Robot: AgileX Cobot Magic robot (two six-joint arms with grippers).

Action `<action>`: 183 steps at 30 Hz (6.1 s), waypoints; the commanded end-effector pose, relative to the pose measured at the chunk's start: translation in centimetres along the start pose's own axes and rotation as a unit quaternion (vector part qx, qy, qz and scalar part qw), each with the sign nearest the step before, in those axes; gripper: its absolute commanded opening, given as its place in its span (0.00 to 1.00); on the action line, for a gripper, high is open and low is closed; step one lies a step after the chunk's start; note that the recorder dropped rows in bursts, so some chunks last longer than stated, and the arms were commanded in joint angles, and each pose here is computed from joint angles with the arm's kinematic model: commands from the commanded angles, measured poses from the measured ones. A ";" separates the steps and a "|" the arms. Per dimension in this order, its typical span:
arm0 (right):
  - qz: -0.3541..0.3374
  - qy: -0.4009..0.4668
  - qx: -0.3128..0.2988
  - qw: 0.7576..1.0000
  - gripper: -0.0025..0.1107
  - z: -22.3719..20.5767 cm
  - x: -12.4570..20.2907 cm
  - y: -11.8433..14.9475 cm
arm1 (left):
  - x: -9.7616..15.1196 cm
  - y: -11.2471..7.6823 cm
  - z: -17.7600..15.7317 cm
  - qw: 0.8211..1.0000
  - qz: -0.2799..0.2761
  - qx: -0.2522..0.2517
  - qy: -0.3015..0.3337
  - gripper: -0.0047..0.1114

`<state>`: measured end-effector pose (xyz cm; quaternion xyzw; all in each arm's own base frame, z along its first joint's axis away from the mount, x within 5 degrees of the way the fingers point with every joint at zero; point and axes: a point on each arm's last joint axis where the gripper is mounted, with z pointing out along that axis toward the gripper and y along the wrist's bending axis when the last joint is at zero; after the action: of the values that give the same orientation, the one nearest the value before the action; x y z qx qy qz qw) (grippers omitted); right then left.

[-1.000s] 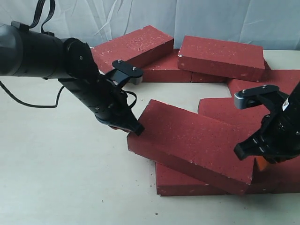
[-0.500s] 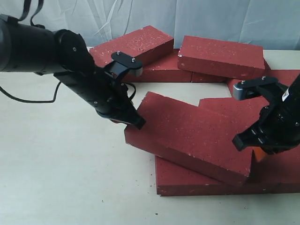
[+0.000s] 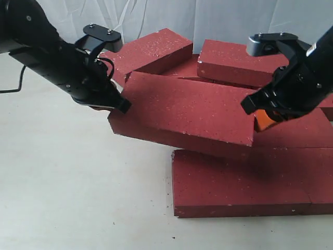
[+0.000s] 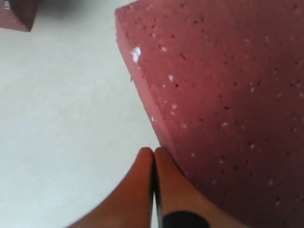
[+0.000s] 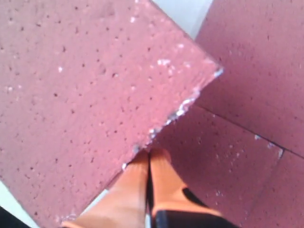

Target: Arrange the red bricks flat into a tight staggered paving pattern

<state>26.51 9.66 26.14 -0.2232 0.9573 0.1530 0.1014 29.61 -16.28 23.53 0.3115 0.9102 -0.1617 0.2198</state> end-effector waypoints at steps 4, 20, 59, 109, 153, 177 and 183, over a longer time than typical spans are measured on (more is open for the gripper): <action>-0.015 -0.028 -0.035 0.999 0.02 2.0 -4.7 1.3 | 0.2 1.9 -1.1 0.999 -0.047 0.001 -0.005 0.04; -0.059 -0.026 -0.058 0.996 0.02 11.9 -12.8 4.4 | 5.4 8.4 -0.6 0.986 -0.123 -0.111 0.009 0.04; -0.280 -0.119 -0.035 0.952 0.02 9.5 -6.0 4.9 | 7.9 8.7 -4.4 0.967 -0.109 -0.205 -0.107 0.04; -0.301 -0.104 -0.013 0.948 0.02 18.9 -9.7 8.7 | 4.2 12.2 7.4 0.967 -0.126 -0.198 -0.096 0.04; -0.291 -0.146 0.035 0.945 0.02 19.8 -10.8 7.1 | 3.9 12.7 9.0 0.970 -0.121 -0.192 -0.081 0.04; -0.166 -0.122 0.076 0.976 0.02 12.0 -10.8 -0.1 | 3.7 14.5 9.5 0.971 -0.140 -0.183 -0.058 0.04; -0.157 -0.133 0.095 0.974 0.02 15.1 -11.2 -1.5 | 1.9 13.2 9.9 0.970 -0.112 -0.193 -0.101 0.04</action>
<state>38.72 18.13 14.97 -0.3427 0.8975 0.0758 0.2671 39.36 -9.21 11.84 0.1450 0.9329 -0.0379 0.3273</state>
